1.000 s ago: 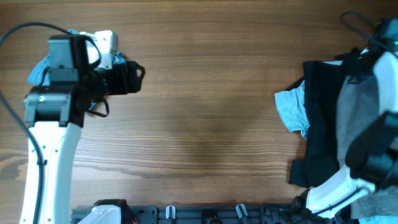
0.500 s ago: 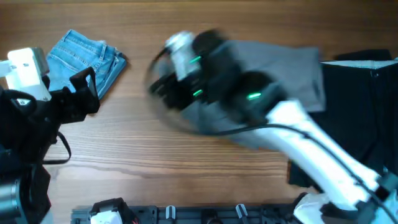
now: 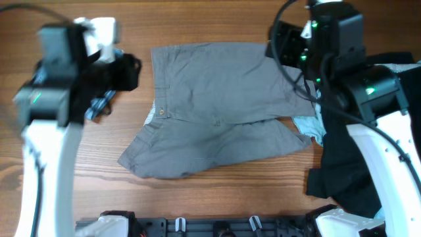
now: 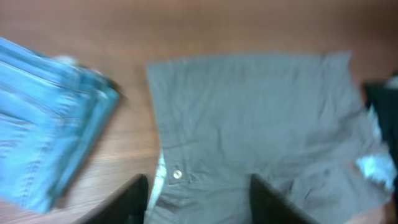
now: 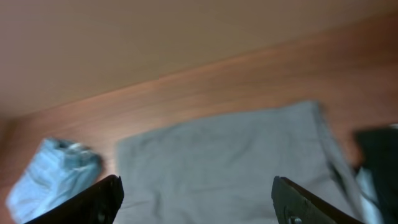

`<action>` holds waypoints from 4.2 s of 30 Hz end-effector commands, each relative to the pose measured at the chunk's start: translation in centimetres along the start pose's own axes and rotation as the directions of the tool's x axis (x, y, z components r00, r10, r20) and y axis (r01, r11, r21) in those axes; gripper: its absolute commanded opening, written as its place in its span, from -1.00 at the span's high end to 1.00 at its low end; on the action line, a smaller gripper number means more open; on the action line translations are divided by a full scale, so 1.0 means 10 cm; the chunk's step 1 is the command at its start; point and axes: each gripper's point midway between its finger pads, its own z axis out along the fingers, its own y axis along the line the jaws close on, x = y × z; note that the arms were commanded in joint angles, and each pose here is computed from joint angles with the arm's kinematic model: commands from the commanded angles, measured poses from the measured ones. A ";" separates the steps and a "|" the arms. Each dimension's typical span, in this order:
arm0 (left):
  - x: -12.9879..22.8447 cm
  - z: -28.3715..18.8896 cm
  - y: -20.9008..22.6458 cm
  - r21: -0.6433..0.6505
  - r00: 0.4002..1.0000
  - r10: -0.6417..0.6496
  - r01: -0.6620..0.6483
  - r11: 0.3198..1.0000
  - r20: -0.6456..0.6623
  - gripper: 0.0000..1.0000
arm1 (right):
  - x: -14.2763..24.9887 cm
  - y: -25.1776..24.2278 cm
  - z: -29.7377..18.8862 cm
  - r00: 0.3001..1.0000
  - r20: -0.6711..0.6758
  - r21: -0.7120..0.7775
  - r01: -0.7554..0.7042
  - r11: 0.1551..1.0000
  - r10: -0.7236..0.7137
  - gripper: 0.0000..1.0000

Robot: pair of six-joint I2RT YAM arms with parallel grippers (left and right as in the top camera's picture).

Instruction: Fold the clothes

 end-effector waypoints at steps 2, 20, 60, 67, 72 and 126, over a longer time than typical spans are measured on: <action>0.33 1.21 -0.09 0.062 0.962 0.086 -0.072 0.995 -0.260 0.92 | 0.00 -0.38 0.03 0.997 -0.035 0.097 -0.060 0.993 0.064 -0.61; 1.19 3.32 1.68 -0.438 0.894 -0.363 0.225 0.870 -0.262 0.92 | 1.04 -0.89 0.92 0.857 -0.507 0.270 0.060 0.961 0.089 -0.63; 0.37 1.15 0.67 -0.106 0.907 -0.160 0.129 0.986 -0.389 0.15 | 1.01 0.49 2.23 0.937 -0.332 -0.496 -0.074 0.865 -0.110 0.39; 0.42 1.13 0.66 -0.109 0.896 -0.166 0.132 0.985 -0.411 0.12 | 1.65 -0.27 2.33 0.841 -0.522 -0.158 0.067 0.985 -0.141 -0.21; 0.42 1.13 0.66 -0.109 0.897 -0.166 0.132 0.985 -0.411 0.09 | 2.22 -0.57 1.99 0.677 -0.725 -0.087 0.089 0.992 -0.125 0.43; 0.57 1.06 0.62 -0.112 0.864 -0.184 0.149 0.982 -0.468 -0.02 | 2.65 -0.25 2.25 0.737 -0.662 -0.322 -0.113 0.940 -0.138 -0.28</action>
